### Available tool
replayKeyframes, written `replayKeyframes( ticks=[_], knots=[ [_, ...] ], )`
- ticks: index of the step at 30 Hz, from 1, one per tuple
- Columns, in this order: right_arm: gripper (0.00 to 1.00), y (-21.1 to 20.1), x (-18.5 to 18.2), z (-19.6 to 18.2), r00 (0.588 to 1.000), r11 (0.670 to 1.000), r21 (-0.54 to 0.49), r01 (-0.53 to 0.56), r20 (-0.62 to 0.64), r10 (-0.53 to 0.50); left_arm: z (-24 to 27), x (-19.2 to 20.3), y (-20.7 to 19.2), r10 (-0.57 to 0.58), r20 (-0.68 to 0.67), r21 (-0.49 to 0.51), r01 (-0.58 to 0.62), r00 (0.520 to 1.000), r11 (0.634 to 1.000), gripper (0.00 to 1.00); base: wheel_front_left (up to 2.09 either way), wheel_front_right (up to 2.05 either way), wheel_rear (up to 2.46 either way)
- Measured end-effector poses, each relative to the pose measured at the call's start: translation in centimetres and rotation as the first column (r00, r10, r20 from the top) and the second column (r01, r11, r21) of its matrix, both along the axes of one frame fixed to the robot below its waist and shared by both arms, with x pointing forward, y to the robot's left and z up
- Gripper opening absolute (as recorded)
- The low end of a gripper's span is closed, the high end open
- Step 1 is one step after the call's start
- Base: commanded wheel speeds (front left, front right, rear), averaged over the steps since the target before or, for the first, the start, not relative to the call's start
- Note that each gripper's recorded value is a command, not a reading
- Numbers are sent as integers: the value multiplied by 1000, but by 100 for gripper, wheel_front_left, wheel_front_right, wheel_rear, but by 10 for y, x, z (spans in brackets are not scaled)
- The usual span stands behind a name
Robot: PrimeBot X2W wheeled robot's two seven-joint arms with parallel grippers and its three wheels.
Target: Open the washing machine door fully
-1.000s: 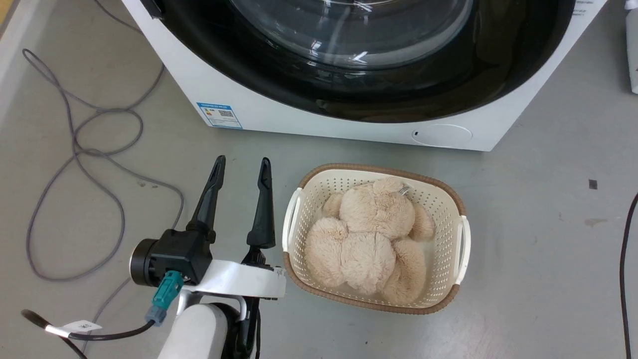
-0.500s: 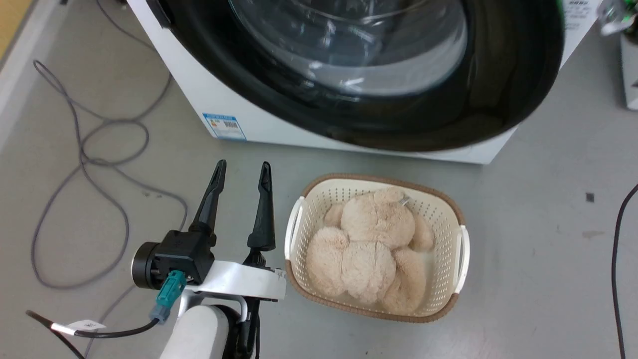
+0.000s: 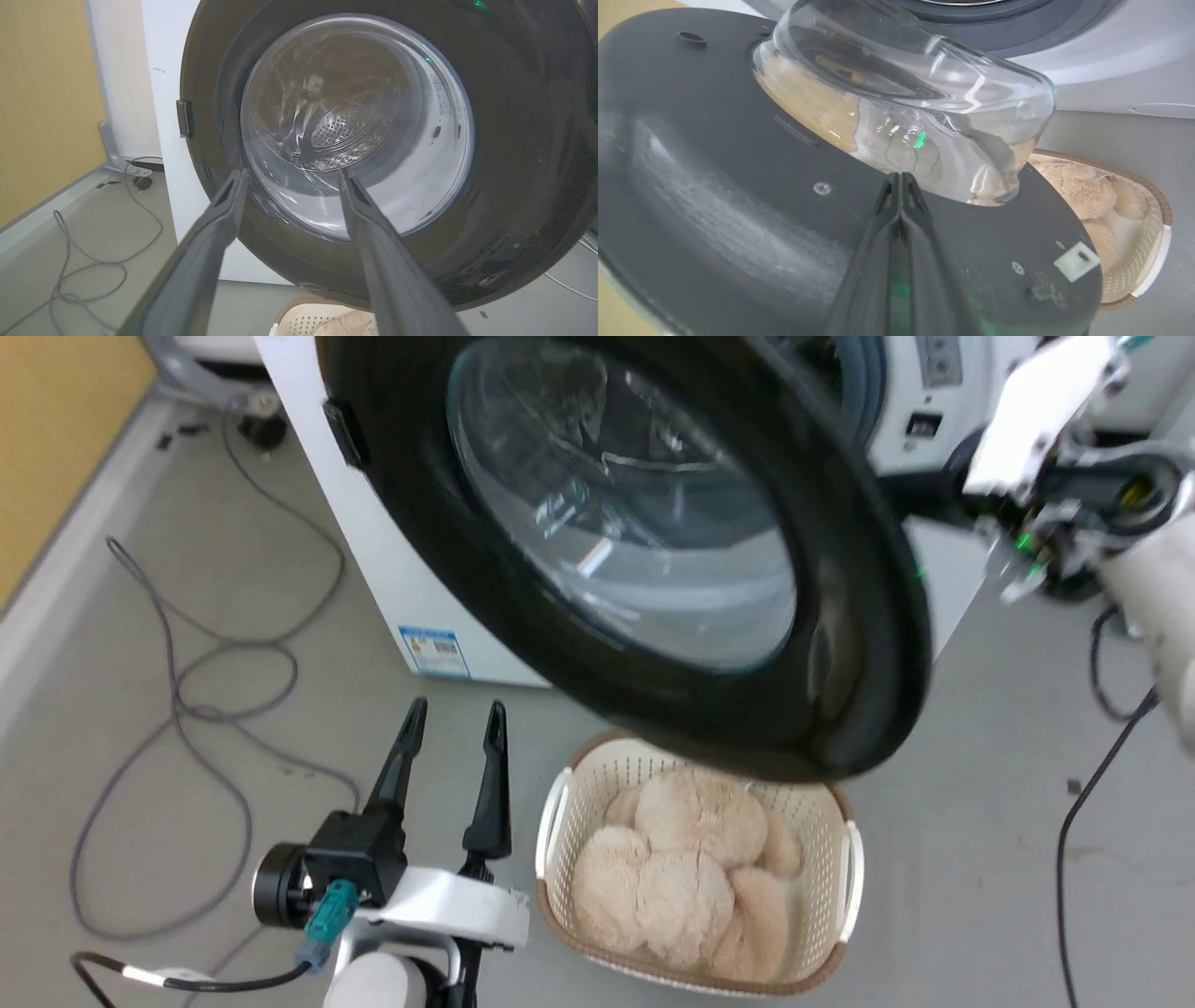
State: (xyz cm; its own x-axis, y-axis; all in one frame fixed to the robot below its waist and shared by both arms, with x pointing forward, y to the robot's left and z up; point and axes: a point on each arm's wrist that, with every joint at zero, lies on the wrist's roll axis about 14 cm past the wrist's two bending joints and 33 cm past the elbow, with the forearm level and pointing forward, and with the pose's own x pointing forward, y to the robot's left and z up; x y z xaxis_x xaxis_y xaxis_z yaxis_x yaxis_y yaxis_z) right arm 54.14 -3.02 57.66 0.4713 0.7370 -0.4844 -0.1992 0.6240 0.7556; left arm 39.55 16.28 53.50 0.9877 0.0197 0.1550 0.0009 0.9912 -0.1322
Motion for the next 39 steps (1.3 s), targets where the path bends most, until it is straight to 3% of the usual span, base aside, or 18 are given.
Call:
replayKeyframes(
  ticks=[11, 26, 32, 35, 36, 39],
  knots=[
    [0, 37, -75, -3, 980, 979, 53, -198, -2, 199, 5, -29, 2, 1, 14, 8, -1, 1000, 1000, 100, 0, 0, 0],
    [0, 83, -154, -11, 891, 889, 67, -453, 30, 452, -5, -40, -4, -21, -14, 11, 21, 1000, 1000, 100, 0, 0, 0],
    [0, 91, -169, -16, 868, 865, 77, -496, 24, 496, -8, -41, -5, -29, -22, 10, 29, 999, 1000, 100, 0, 0, 0],
    [0, 85, -165, -18, 886, 882, 76, -465, 35, 463, -8, -40, -6, -31, -24, 9, 31, 999, 999, 100, 0, 0, 0],
    [100, 83, -159, -17, 899, 895, 78, -438, 51, 435, -9, -40, -6, -32, -24, 8, 33, 999, 999, 100, 0, 0, 0],
    [100, 76, -148, -10, 931, 927, 106, -360, 101, 350, -8, -39, -8, -38, -23, 4, 38, 999, 999, 100, 0, 0, 0]
  ],
)
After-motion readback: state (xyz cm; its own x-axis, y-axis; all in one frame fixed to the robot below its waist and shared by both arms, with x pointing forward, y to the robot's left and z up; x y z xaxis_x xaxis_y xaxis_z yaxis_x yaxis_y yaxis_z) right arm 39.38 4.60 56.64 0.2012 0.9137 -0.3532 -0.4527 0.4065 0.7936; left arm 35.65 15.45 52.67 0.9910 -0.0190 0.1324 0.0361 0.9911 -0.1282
